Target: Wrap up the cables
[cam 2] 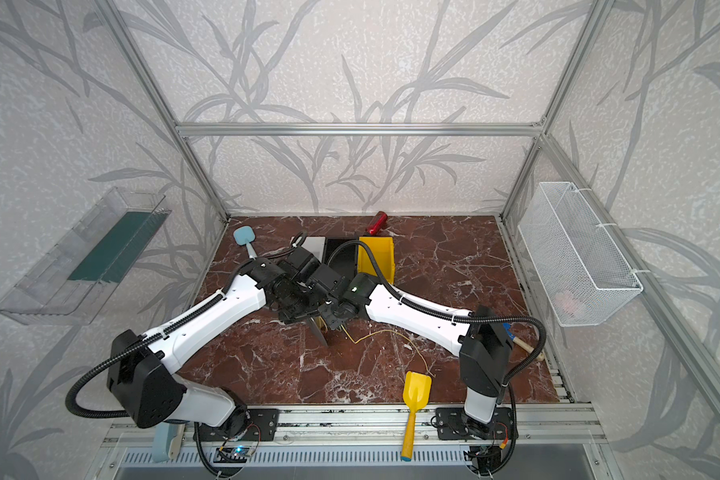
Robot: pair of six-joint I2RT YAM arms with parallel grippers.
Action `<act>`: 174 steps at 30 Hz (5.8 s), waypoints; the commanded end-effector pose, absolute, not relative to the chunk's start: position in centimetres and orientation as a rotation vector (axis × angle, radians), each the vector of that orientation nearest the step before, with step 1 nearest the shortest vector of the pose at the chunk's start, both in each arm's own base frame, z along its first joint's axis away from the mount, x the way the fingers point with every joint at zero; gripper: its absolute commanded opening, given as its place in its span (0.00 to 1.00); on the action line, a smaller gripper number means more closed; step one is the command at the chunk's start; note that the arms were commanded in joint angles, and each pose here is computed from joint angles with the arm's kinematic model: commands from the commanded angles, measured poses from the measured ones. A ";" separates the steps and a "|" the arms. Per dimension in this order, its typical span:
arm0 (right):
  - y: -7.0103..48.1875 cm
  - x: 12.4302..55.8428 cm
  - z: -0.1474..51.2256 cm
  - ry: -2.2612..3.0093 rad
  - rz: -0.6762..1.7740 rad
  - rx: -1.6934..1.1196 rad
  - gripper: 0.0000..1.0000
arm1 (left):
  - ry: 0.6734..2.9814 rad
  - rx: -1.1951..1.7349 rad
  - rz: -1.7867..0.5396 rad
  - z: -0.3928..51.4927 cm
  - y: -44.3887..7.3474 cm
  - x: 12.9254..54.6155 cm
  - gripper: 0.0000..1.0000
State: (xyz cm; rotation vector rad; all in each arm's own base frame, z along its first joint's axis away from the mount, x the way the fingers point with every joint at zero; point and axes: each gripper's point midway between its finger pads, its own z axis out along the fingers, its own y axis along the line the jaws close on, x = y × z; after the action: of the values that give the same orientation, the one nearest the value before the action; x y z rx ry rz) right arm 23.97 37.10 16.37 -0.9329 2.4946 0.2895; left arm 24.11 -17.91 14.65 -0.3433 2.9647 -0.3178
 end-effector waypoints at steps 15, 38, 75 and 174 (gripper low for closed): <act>37.2 21.1 15.4 2.512 0.343 -1.051 0.00 | 2.725 -0.525 -0.526 18.9 -15.7 26.4 0.66; 38.6 19.6 17.3 2.412 0.453 -1.043 0.00 | 2.990 -0.505 -0.103 13.3 -13.0 24.2 0.21; 33.3 12.5 23.9 2.045 1.194 -1.408 0.81 | 2.503 -0.372 -0.699 27.0 -13.1 28.7 0.00; 34.6 10.3 30.7 2.281 1.482 -1.088 0.00 | 2.261 -0.586 -0.524 31.1 -14.7 34.0 0.00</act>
State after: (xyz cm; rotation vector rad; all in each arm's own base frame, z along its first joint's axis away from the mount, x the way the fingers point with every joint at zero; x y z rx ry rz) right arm 14.00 35.44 30.28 -0.9765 2.3183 1.3856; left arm 30.08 -16.56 26.31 -0.3264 2.5305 -0.4483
